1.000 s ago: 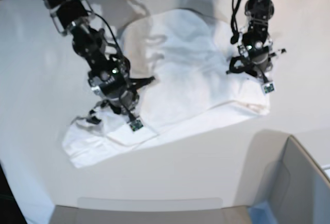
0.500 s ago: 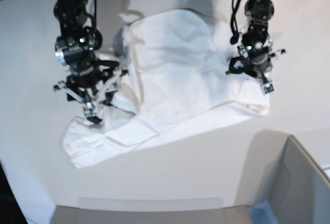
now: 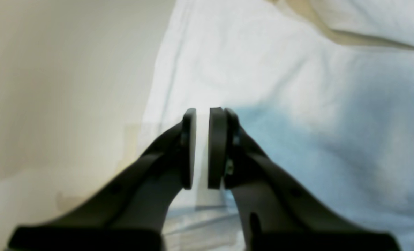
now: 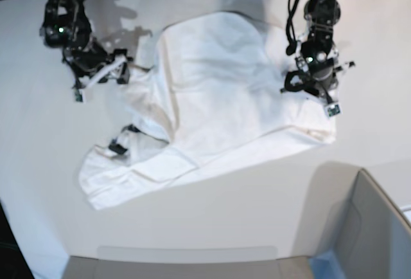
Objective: Layout the t-shirt on the table in an organized manner, then fold the t-shirt properly
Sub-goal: 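Lift the collar with the right gripper and fold it toward the hem, then move the left gripper to the shirt's folded edge and grasp it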
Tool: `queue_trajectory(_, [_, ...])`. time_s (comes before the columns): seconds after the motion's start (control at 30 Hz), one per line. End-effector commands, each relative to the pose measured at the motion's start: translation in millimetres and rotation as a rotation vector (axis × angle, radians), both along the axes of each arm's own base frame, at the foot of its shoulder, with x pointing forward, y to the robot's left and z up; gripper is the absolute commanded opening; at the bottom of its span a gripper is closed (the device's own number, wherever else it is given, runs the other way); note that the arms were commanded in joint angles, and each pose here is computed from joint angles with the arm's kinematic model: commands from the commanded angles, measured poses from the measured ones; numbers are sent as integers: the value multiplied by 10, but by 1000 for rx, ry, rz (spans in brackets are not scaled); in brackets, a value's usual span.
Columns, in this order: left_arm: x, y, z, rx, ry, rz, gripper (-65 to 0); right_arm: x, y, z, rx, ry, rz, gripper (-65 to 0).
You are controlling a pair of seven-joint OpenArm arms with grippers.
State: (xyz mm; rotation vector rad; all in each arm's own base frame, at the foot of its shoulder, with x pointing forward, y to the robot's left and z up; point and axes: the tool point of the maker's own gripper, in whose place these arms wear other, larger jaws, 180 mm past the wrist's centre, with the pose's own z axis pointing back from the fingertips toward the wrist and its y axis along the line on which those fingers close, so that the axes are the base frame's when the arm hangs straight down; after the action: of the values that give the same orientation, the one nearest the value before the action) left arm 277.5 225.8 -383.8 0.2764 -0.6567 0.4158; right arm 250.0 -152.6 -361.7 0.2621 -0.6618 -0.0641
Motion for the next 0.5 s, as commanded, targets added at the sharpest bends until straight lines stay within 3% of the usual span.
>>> queue_trajectory(0.0, [74, 47, 111, 22, -37, 4, -575, 83, -18, 93, 1, -44, -4, -317])
queue_trajectory(0.3, [74, 47, 111, 22, -37, 4, -575, 125, -112, -210, -6, 37, -121, -317])
queue_trajectory(0.47, [74, 52, 113, 23, -37, 3, -575, 322, -35, -290, 3, 22, -105, -318])
